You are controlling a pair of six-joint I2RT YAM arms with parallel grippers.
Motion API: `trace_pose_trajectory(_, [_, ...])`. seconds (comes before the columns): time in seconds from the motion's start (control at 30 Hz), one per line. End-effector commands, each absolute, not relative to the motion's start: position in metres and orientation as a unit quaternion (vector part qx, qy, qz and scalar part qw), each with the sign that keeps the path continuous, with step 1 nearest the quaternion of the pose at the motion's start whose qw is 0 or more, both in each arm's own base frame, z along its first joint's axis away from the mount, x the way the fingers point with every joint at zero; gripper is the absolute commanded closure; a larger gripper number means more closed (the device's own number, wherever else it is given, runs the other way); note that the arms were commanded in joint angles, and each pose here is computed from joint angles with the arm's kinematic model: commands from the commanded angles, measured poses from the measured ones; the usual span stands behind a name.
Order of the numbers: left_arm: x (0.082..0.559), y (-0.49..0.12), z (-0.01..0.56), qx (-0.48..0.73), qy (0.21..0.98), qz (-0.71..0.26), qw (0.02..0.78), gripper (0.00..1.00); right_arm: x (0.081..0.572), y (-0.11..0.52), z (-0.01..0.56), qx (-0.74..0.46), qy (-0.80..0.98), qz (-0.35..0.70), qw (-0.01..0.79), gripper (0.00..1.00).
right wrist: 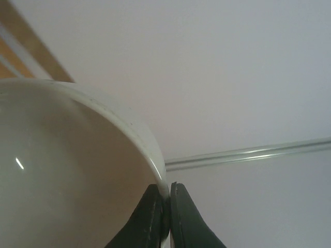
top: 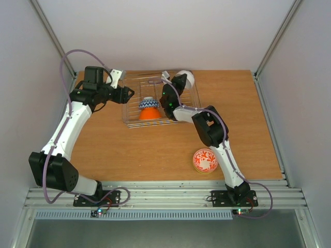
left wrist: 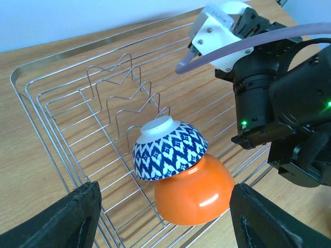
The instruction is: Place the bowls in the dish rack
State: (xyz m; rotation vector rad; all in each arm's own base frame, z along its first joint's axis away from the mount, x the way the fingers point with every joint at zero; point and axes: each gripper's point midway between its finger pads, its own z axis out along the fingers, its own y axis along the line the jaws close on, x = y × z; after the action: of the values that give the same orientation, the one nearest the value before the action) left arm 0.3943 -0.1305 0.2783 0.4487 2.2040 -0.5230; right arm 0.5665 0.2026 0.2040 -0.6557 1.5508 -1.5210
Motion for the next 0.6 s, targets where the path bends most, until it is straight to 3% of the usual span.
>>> trace_pose_trajectory(0.0, [0.394, -0.132, 0.285, 0.181, 0.866, -0.211, 0.416, 0.3, 0.57, 0.2, 0.194, -0.292, 0.625, -0.601, 0.404, 0.99])
trace_pose_trajectory(0.57, [0.394, -0.132, 0.284, 0.182, 0.866, -0.21, 0.416, 0.3, 0.568, 0.193, 0.116, -0.324, 0.712, -0.517, 0.346, 0.95])
